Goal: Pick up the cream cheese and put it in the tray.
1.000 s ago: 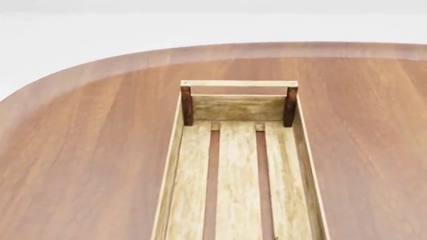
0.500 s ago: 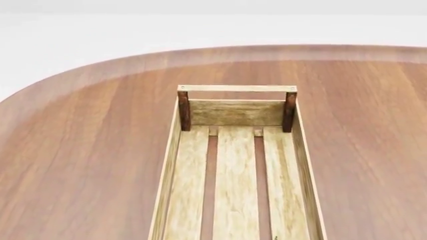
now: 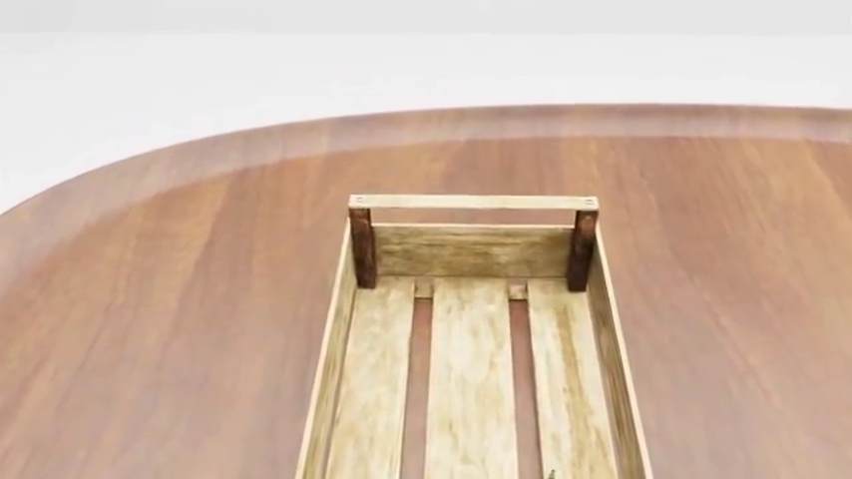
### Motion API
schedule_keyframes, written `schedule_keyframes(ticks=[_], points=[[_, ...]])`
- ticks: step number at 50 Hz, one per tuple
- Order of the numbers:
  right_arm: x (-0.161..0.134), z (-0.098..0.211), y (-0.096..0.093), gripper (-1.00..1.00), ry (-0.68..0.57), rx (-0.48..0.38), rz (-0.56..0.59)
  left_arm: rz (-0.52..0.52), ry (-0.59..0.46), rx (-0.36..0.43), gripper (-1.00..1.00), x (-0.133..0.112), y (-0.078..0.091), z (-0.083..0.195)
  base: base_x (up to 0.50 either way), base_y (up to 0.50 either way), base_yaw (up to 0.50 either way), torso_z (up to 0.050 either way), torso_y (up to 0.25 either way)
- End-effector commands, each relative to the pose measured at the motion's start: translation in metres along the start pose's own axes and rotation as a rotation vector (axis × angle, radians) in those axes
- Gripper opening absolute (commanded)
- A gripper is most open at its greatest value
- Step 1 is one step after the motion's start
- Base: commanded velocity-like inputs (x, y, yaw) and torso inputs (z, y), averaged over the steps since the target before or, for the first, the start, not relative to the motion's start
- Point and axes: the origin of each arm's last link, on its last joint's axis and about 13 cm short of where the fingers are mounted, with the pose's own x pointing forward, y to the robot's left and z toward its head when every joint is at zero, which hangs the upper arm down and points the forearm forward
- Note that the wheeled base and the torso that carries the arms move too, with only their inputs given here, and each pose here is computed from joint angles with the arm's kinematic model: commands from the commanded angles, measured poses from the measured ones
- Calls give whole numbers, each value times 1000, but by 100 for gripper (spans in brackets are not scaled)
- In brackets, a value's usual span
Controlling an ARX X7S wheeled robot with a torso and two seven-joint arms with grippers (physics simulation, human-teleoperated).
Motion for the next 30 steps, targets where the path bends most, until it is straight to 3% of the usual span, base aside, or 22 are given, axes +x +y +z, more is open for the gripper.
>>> schedule_keyframes(ticks=[1, 13, 30], points=[[0, 0, 0, 100, 2, -2, 0, -1, 0, 0, 100, 0, 0, 0, 188, 0, 0, 0, 0], [0, 0, 0, 100, -9, 13, -5, -2, 2, 1, 100, 0, 0, 0, 181, 0, 0, 0, 0], [-1, -1, 1, 100, -48, -32, -69, -11, 19, -3, 100, 1, -2, -3, 0, 0, 0, 0, 0]])
